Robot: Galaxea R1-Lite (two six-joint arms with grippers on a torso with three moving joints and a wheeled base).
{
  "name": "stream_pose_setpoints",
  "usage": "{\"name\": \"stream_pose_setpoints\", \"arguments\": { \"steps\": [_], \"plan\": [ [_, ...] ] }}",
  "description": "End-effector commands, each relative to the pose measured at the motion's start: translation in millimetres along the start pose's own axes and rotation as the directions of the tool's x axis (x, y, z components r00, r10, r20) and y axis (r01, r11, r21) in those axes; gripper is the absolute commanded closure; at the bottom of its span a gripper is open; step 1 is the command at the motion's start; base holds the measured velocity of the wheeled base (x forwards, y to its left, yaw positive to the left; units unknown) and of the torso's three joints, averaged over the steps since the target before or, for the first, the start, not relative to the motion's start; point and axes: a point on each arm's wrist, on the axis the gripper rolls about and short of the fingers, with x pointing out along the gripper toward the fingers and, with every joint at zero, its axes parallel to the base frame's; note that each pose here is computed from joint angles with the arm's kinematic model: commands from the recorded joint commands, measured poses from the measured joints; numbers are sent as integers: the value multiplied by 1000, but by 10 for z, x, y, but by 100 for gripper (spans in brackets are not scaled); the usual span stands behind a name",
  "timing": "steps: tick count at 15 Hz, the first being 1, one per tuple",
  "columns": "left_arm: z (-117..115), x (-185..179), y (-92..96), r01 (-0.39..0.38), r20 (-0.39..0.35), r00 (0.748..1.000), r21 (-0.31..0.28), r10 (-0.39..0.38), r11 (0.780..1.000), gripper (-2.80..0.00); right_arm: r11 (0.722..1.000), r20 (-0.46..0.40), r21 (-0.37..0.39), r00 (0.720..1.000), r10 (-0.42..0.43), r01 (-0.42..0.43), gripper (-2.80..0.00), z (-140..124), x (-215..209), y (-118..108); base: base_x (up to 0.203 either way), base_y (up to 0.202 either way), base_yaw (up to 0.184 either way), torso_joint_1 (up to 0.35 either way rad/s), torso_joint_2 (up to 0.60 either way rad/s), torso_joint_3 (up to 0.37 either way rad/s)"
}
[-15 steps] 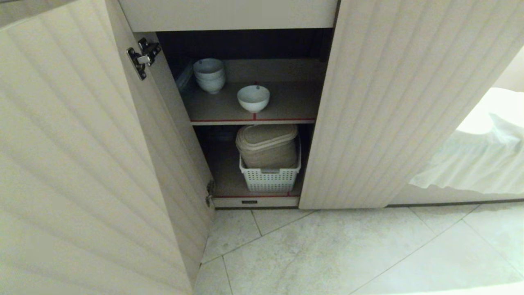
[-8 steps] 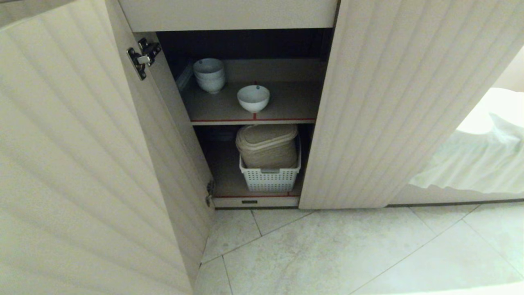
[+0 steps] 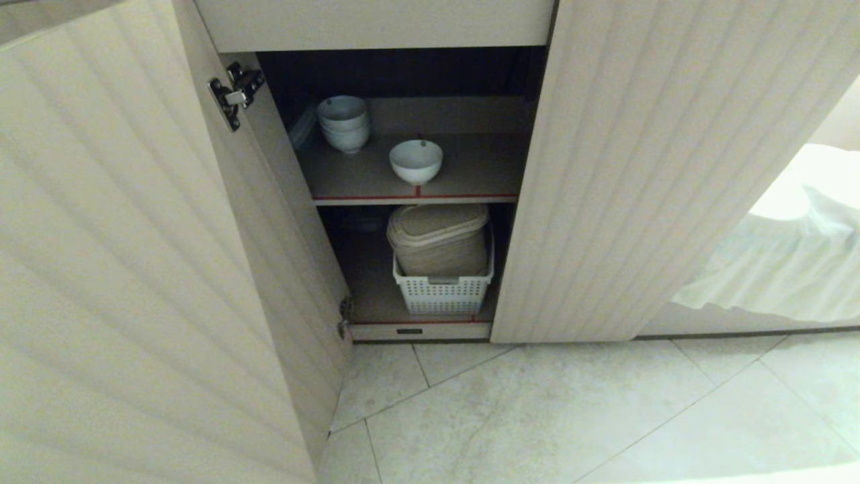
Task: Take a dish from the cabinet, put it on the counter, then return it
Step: Take the bowl from the cabinet
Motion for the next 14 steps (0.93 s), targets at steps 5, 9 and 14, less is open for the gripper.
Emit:
{"name": "stream_pose_setpoints", "arguments": {
  "steps": [5,9,14],
  "plan": [
    [0,0,0,0,1,1000,0,0,1000,0,1000,0,0,1000,0,0,0,0,0,0,0,0,0,0,0,0],
    [0,0,0,0,1,1000,0,0,1000,0,1000,1,0,1000,0,0,0,1,0,0,0,0,0,0,0,0],
    [0,0,0,0,1,1000,0,0,1000,0,1000,0,0,1000,1,-1,0,0,0,0,0,0,0,0,0,0]
  ]
}}
